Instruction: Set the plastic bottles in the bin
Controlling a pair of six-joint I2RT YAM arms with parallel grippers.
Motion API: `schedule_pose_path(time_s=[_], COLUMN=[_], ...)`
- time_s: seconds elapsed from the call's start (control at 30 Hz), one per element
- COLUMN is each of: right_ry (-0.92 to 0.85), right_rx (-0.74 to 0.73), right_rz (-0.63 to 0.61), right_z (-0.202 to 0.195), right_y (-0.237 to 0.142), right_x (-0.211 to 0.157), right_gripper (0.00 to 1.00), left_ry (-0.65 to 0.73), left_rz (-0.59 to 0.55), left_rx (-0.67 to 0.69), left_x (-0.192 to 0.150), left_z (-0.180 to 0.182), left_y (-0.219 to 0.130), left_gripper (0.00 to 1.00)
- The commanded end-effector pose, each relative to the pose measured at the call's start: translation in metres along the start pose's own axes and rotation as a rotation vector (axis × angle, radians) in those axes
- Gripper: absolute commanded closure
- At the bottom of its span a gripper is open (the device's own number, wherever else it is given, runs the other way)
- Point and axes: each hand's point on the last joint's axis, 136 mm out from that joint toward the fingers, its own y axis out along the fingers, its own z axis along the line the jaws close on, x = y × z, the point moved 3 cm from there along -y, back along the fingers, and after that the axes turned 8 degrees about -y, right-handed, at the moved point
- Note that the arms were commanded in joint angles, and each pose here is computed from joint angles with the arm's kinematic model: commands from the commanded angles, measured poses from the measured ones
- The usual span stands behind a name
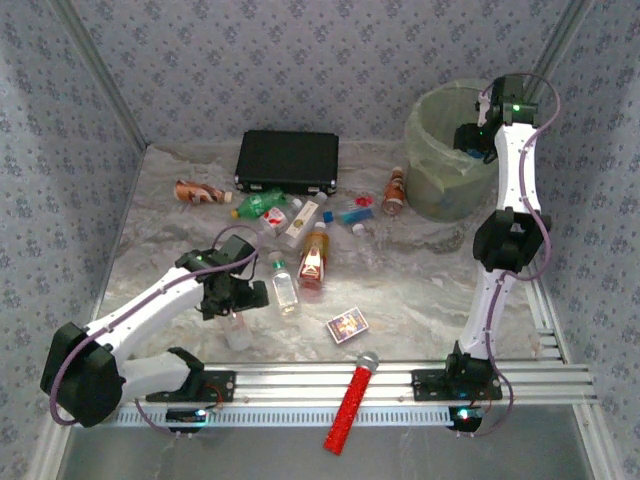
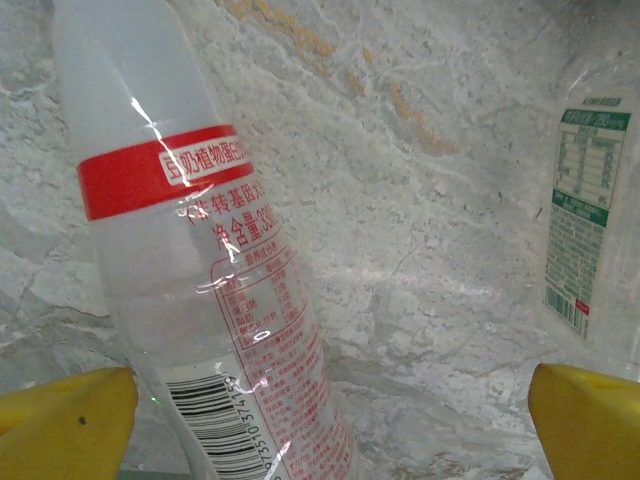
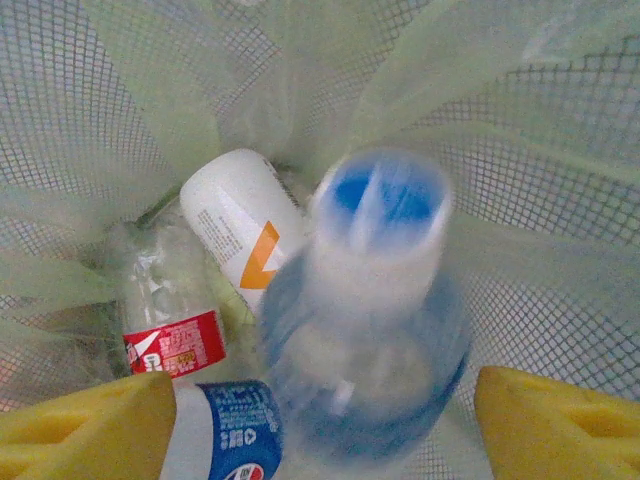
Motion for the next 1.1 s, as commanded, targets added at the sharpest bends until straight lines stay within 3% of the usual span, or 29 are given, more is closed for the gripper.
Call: schedule_pose_path(time_s=[0.0,0.53,0.7,0.87,1.07], right_ry=[0.008,0.024,0.007,-0.019,-0.053], right_rx=[0.006,0.066,0.125,0.185,0.201], right_rz=[0.015,-0.310,-0.368,-0.428,-0.446], right_z=[-0.003,0.012,0.029,0.046,0.057], right_y=[-0.006,-0.138,-0.165,-0.189,-0.206], right_x=[-0.003,0.041,0.044,0.046,0.042], right_gripper=[0.17,0.04,0.04,0.04,0.04], left_ry=[-0.024,-0.087,-0.119,-0.152,-0.313], left_rz=[0.005,0.069,0.007,0.028,-0.159], left_rx=[-0.030,-0.055,-0.066,-0.039,-0.136], left_x=[-0.004,-0.028,-0.023,-0.028,-0.009], left_z=[-0.002,0.004,0.008,0.014,0.021], left_y=[-0.002,0.007,-0.001,0.001,-0.013], left_gripper=[0.00,0.00,0.00,0.00,0.00])
